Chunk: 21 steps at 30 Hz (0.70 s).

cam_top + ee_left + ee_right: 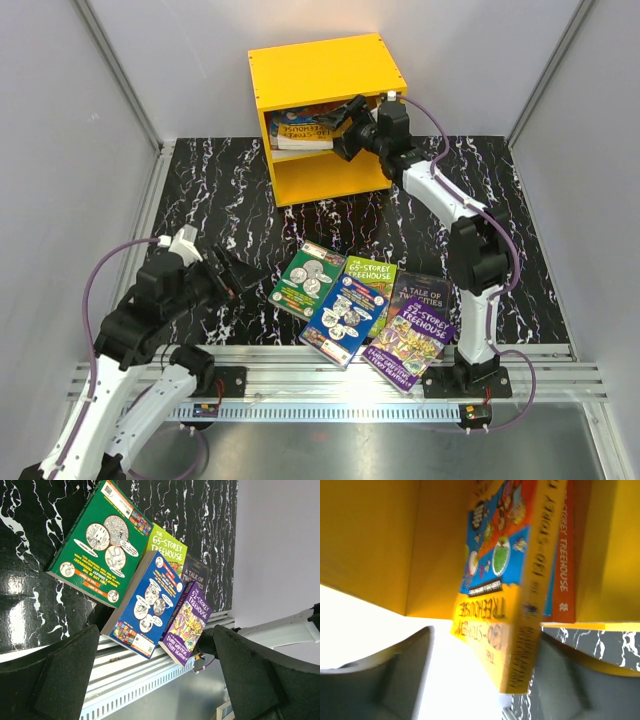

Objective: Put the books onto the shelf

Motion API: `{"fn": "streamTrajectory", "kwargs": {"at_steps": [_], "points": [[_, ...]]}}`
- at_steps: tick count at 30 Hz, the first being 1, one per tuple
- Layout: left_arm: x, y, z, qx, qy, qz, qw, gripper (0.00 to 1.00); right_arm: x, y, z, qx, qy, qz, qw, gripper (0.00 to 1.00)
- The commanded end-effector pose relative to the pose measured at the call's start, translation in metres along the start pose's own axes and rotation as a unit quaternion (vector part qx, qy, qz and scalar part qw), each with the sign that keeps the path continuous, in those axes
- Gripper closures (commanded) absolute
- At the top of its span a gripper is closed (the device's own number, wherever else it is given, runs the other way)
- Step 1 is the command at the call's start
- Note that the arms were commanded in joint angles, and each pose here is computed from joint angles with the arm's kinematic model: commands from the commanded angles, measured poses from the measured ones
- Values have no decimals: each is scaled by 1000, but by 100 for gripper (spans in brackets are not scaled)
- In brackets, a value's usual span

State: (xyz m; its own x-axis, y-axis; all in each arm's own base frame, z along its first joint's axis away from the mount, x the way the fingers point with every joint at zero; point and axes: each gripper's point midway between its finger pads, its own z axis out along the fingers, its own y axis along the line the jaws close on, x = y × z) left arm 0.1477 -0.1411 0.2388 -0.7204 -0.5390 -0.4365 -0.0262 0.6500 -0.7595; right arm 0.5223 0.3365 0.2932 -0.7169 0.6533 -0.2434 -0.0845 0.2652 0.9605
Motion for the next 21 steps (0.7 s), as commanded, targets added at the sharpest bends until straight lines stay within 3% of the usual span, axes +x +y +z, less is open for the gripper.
{"fn": "streamTrajectory", "kwargs": {"at_steps": [1,12,21], "points": [[-3,-11,4,20,10,21,1000,1,47,-38,4,40,80,21,996,0],[-3,-15,7,19,23,17,999,2,54,-61,-16,96,87,2,992,0],[2,-13,0,12,29,9,999,3,31,-41,-51,86,22,-46,995,0]]}}
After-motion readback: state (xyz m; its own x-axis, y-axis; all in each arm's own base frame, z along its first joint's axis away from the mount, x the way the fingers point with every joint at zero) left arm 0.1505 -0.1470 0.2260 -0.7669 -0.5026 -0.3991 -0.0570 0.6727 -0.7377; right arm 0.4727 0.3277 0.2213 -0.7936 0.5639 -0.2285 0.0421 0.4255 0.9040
